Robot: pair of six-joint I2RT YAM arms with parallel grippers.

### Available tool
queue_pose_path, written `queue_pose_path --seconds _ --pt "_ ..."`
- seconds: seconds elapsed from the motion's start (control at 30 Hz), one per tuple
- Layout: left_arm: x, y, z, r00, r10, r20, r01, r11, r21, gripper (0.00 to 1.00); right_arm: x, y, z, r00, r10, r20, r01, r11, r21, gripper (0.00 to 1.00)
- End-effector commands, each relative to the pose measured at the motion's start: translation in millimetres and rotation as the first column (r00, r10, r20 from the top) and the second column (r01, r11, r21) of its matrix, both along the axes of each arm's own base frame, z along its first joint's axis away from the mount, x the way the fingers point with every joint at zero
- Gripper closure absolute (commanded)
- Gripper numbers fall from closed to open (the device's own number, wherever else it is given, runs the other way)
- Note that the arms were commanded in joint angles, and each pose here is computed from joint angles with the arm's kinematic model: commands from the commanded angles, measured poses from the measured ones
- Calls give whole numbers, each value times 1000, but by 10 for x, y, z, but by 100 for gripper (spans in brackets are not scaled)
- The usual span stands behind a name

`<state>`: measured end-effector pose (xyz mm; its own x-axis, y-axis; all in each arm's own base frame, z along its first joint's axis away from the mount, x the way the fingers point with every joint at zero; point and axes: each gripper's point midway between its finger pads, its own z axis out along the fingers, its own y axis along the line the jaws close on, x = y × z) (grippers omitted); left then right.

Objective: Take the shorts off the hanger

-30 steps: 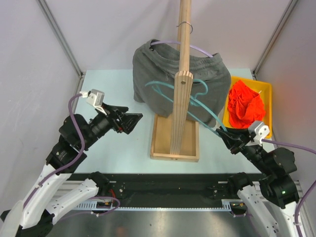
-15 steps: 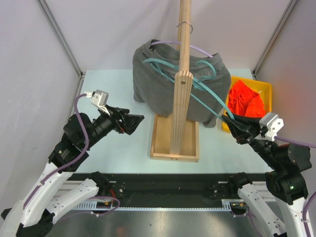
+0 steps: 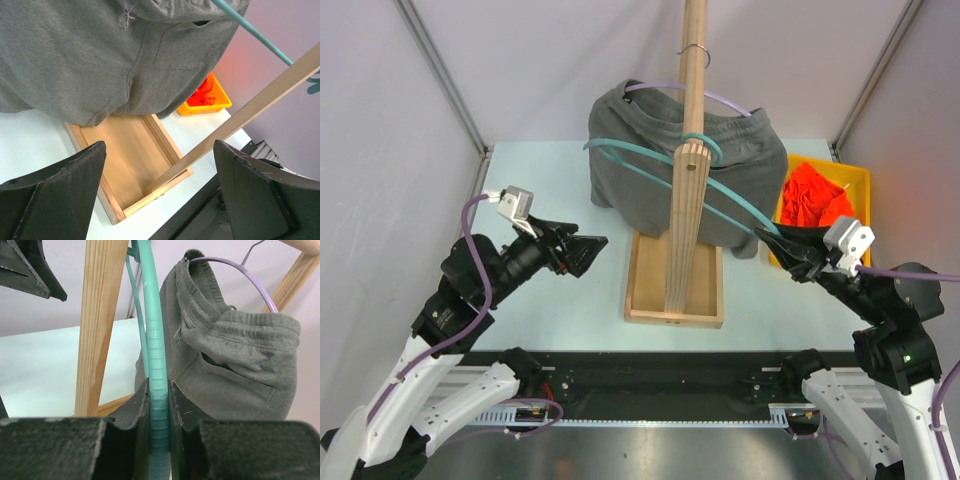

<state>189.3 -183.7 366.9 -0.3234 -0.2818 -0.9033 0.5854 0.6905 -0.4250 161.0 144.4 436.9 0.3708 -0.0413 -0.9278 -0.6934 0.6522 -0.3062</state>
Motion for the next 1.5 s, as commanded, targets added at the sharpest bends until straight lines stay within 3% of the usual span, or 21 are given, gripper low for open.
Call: queue_pose_path --seconds 0.0,0.2,0.27,0.3,0.37,0.4,0.47,0.67,0.8,1.07,1.17,1.27,1.47 --pt "-19 14 124 1000 0 30 0 1000 -12 7 -47 50 228 996 39 75 -38 999 -11 100" --pt "-36 25 100 1000 -1 26 2 1000 -9 8 58 19 96 1000 -1 2 1 1000 -18 100" --pt "-38 44 99 1000 6 27 -6 1000 -9 8 72 -8 22 999 -20 -32 19 1000 -24 94" --pt "-44 44 103 1000 5 28 -4 1000 -10 7 92 -59 12 998 -54 -45 53 998 -14 76" --pt "-37 41 86 1000 5 25 -4 1000 -6 7 97 -138 -23 991 -99 -88 101 995 14 52" --pt "-43 37 86 1000 2 27 -1 1000 -7 7 90 -237 -6 984 -151 -93 155 987 36 29" --pt "-43 17 76 1000 -8 24 8 1000 -6 7 91 -380 -45 964 -225 -144 237 969 74 3" --pt "-46 -38 52 999 -30 16 30 999 -20 7 -89 -805 -232 876 -378 -298 440 880 179 0" --pt "-30 -59 36 999 -35 14 35 999 -19 7 -228 -944 -233 853 -392 -344 488 833 260 0" --pt "-51 -39 51 999 -31 17 32 999 -25 7 -441 -986 229 912 -332 -239 407 794 451 0" --pt "-72 -3 77 1000 -22 21 23 999 -27 7 -353 -1178 393 880 -393 -266 474 695 540 0" --pt "-100 42 114 999 -11 31 12 999 -34 7 -94 -1289 424 820 -462 -336 570 624 534 0" --pt "-186 175 173 999 18 45 -16 999 -37 7 514 -1319 543 708 -626 -328 701 561 441 0"
